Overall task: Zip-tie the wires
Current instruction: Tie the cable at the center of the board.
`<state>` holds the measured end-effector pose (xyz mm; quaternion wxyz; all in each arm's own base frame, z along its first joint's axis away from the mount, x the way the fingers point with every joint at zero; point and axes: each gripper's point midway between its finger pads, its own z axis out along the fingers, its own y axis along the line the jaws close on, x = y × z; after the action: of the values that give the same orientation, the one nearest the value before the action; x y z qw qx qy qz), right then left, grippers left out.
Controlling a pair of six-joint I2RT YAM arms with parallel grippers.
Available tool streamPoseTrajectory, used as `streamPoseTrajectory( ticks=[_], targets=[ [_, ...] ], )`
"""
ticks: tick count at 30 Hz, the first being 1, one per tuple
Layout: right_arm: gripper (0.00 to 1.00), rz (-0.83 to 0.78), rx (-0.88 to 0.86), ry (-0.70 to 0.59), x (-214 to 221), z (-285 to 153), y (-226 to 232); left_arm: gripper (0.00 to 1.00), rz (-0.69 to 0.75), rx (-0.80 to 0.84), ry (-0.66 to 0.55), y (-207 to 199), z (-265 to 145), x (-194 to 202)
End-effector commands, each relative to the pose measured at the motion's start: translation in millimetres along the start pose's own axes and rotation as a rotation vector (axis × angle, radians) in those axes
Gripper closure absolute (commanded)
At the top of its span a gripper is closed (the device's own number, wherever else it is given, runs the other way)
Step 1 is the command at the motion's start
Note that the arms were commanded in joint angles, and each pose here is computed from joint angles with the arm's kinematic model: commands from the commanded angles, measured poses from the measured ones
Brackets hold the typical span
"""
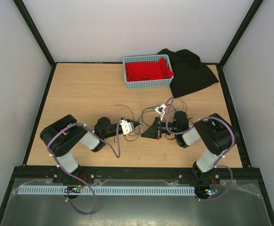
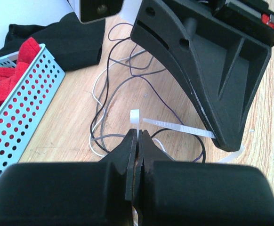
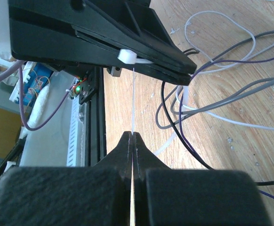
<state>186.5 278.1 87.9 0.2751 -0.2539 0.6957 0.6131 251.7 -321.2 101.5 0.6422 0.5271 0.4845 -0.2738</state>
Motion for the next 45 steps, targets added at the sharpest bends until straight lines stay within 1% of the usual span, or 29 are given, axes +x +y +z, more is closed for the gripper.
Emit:
streamPoseTrajectory(
  ticks=[1,10,18,23,28,33,41,45],
  targets=[
    [1.0,-0.008,-0.025,-0.004,-3.3,2.4,2.7,1.0,0.051,-0.012,-0.064,5.0,0.7,-22.3],
    [1.0,-0.015,-0.043,-0.015,-7.9,1.5,9.9,1.0,0.063,-0.013,-0.04,1.0,1.8,-15.1],
    [1.0,-0.022,-0.013,0.027,11.4,-6.4,8.2,1.0,0.064,-0.032,-0.045,7.0,3.8,-17.7],
    [1.0,-0.038,-0.053,0.044,16.2,-8.6,16.4,1.0,0.078,-0.024,-0.065,9.9,4.2,-23.4],
    [1.0,-0.061,-0.126,0.039,10.4,-8.6,30.5,1.0,0.103,-0.019,-0.067,13.0,2.4,-22.2],
    [1.0,-0.046,-0.138,0.039,10.2,-7.6,30.8,1.0,0.133,-0.004,-0.069,11.4,1.9,-21.2],
    [1.0,-0.019,-0.165,0.003,5.3,-5.5,32.6,1.0,0.148,0.0,-0.075,10.8,0.6,-23.5],
    [1.0,-0.016,-0.149,-0.015,3.7,-4.9,30.2,1.0,0.156,-0.006,-0.071,11.6,-1.1,-23.3]
  ],
)
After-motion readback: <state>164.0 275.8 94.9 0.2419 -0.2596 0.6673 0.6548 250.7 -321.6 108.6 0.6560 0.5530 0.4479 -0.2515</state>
